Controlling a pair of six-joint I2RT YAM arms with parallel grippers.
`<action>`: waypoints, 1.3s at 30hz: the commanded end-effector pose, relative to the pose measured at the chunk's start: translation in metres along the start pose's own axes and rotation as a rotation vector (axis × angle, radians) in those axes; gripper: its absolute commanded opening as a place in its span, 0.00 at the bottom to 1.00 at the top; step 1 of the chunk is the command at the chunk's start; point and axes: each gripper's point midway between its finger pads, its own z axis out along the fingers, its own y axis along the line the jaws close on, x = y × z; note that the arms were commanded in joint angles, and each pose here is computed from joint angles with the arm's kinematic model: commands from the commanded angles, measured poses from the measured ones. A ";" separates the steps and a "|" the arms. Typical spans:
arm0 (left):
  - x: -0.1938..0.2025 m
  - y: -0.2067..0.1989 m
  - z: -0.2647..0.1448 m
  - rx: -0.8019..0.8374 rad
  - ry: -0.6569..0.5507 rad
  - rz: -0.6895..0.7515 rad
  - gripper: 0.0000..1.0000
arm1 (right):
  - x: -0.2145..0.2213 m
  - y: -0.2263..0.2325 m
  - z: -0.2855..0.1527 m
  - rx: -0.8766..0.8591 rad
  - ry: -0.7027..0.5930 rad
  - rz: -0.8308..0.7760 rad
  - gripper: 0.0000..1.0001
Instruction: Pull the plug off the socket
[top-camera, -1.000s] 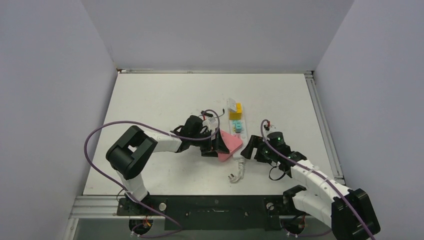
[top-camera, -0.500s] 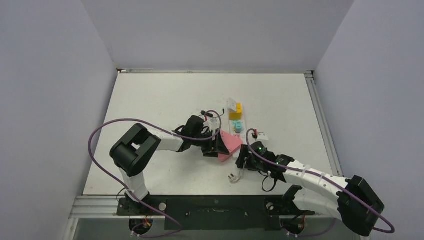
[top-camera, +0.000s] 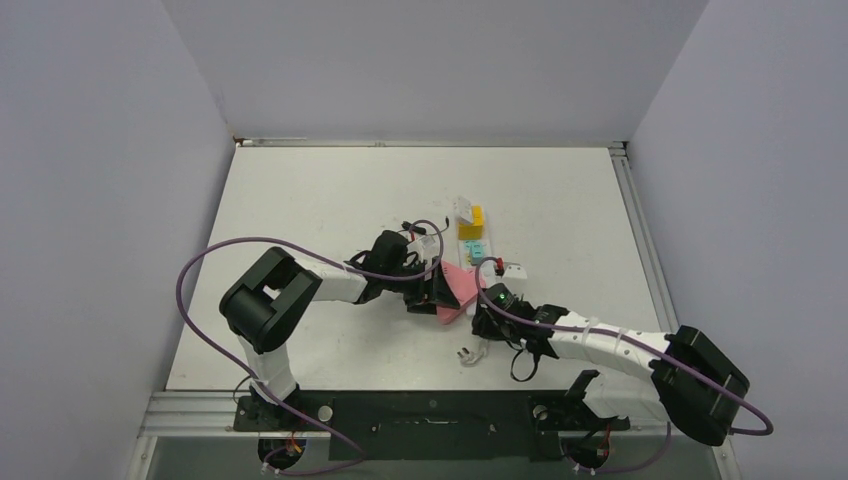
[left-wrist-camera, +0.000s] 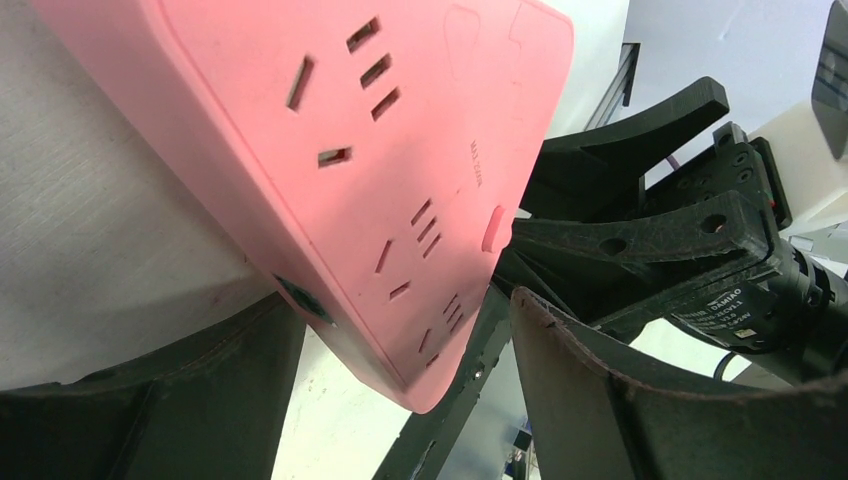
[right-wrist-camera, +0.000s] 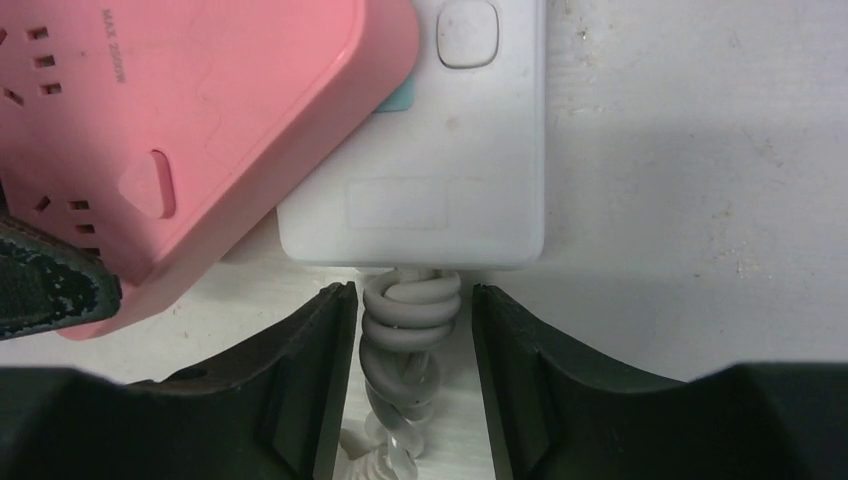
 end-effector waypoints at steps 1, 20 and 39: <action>-0.010 -0.019 -0.003 0.048 -0.017 0.041 0.71 | -0.012 0.013 0.007 -0.006 -0.050 0.003 0.43; -0.027 -0.026 -0.015 0.179 -0.054 -0.057 0.72 | -0.028 0.033 -0.006 -0.165 -0.164 0.184 0.05; -0.027 -0.022 -0.010 0.213 -0.025 -0.124 0.57 | -0.024 0.047 -0.011 -0.293 -0.138 0.241 0.05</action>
